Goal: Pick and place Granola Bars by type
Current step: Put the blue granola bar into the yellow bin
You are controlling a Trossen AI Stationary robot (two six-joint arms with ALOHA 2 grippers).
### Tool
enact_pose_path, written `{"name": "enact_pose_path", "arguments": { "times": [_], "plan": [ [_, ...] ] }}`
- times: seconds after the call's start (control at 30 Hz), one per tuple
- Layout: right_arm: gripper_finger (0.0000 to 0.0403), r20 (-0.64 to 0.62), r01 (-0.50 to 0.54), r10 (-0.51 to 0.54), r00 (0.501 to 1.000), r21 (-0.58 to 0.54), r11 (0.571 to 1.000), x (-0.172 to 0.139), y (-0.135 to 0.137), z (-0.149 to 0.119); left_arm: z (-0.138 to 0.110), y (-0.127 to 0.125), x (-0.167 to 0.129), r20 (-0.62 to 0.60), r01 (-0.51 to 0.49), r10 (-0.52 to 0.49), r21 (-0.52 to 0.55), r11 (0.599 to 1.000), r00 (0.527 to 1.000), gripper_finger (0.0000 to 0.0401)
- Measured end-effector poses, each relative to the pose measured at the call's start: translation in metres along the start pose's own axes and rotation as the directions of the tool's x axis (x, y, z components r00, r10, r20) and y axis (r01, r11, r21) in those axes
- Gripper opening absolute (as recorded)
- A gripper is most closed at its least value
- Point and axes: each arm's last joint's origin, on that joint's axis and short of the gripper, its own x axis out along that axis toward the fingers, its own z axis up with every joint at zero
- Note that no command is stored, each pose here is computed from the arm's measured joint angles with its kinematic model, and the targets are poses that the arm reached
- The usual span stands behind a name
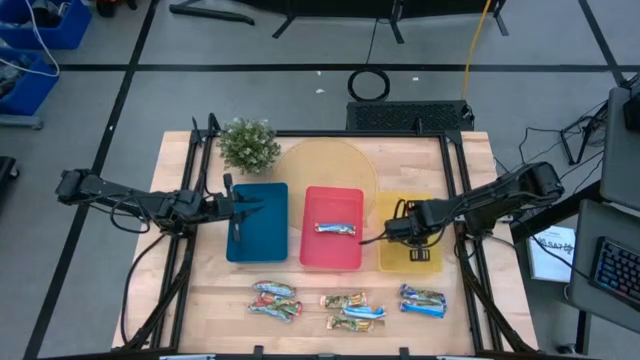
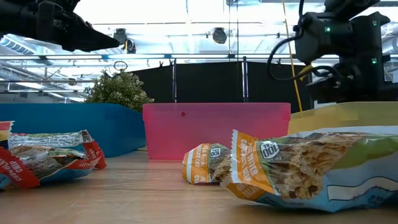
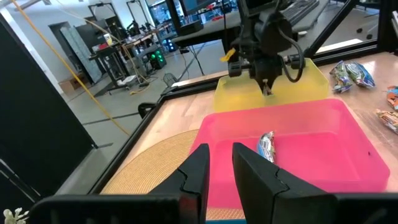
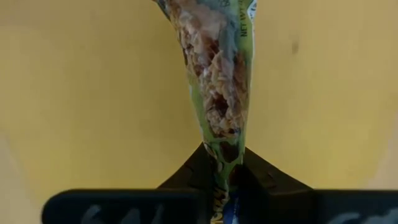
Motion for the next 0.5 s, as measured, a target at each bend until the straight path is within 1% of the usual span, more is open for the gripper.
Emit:
{"name": "enact_pose_path", "arguments": {
  "times": [0.2,0.4,0.5],
  "plan": [
    [0.0077,0.009,-0.001,0.000,1.000,0.032,0.999,-0.002,0.000,0.001,0.000,0.000,0.000,-0.004,0.001,-0.001,-0.002,1.000,1.000,0.0079],
    [0.0122,0.020,-0.004,0.003,1.000,0.038,0.999,-0.004,0.000,0.001,0.000,0.000,0.000,-0.004,0.001,-0.001,-0.009,1.000,1.000,0.0079],
    [0.0137,0.040,-0.010,0.006,0.999,0.081,0.997,-0.014,-0.001,0.002,0.000,0.000,0.000,-0.005,0.001,-0.001,-0.010,1.000,1.000,0.0079]
  ]
}}
